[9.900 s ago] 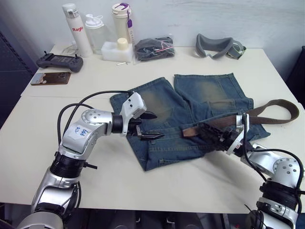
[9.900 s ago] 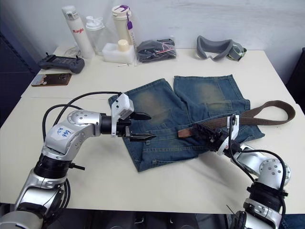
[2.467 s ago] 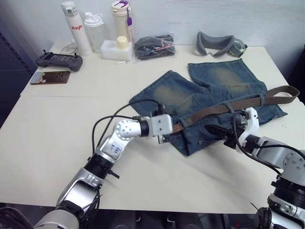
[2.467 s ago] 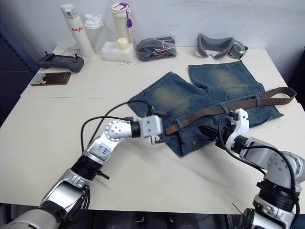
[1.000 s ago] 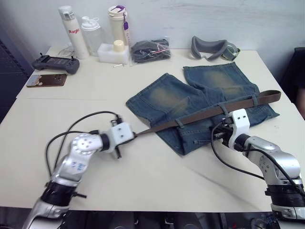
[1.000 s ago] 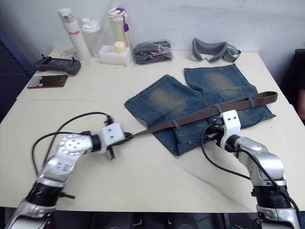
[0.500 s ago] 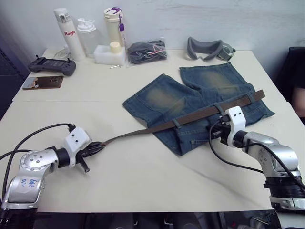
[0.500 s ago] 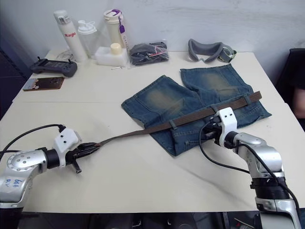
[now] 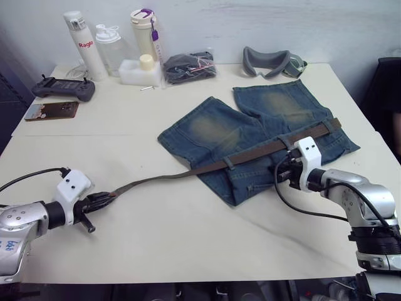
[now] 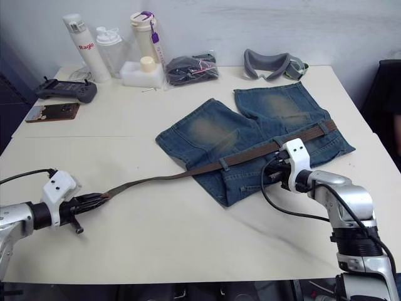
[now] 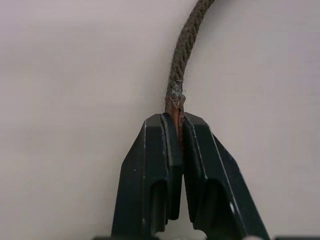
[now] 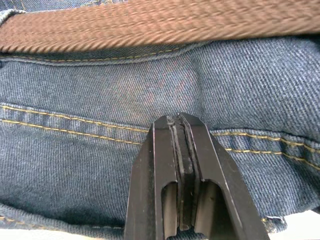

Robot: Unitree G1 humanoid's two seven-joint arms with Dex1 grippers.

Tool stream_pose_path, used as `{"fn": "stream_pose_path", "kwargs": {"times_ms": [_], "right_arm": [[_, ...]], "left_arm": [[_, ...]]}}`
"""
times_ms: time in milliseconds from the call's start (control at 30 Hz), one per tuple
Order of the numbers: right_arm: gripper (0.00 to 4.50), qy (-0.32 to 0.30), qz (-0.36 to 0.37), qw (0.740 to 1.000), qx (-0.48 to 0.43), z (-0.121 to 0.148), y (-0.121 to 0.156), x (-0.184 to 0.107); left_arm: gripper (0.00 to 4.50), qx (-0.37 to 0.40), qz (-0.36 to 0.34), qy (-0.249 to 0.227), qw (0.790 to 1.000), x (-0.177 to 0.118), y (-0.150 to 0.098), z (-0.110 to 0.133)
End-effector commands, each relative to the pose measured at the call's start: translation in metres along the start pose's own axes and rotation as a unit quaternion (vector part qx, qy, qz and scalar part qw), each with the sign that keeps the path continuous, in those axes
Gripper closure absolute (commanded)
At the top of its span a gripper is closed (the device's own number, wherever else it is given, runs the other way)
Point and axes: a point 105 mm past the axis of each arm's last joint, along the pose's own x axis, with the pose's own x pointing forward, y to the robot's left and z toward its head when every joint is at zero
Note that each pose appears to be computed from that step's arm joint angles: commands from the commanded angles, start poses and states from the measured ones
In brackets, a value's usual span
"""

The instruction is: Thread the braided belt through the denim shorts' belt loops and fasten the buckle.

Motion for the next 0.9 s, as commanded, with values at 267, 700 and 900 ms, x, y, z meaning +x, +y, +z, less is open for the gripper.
{"fn": "stream_pose_path", "kwargs": {"times_ms": [267,700,900], "right_arm": [[3.03,-0.041,0.125,0.991,-0.006,0.032,0.037,-0.027],[0.03,0.002,0.138,0.987,-0.08,0.036,0.055,-0.094],[0.03,0.044,0.02,0.991,-0.125,0.016,0.032,-0.111]], "left_arm": [[2.44,-0.054,-0.006,-0.02,0.998,0.007,0.008,0.026],[0.0,0.052,-0.348,-0.225,0.909,0.069,-0.096,0.21],[0.0,0.13,-0.435,-0.173,0.874,0.13,-0.181,0.223]]}}
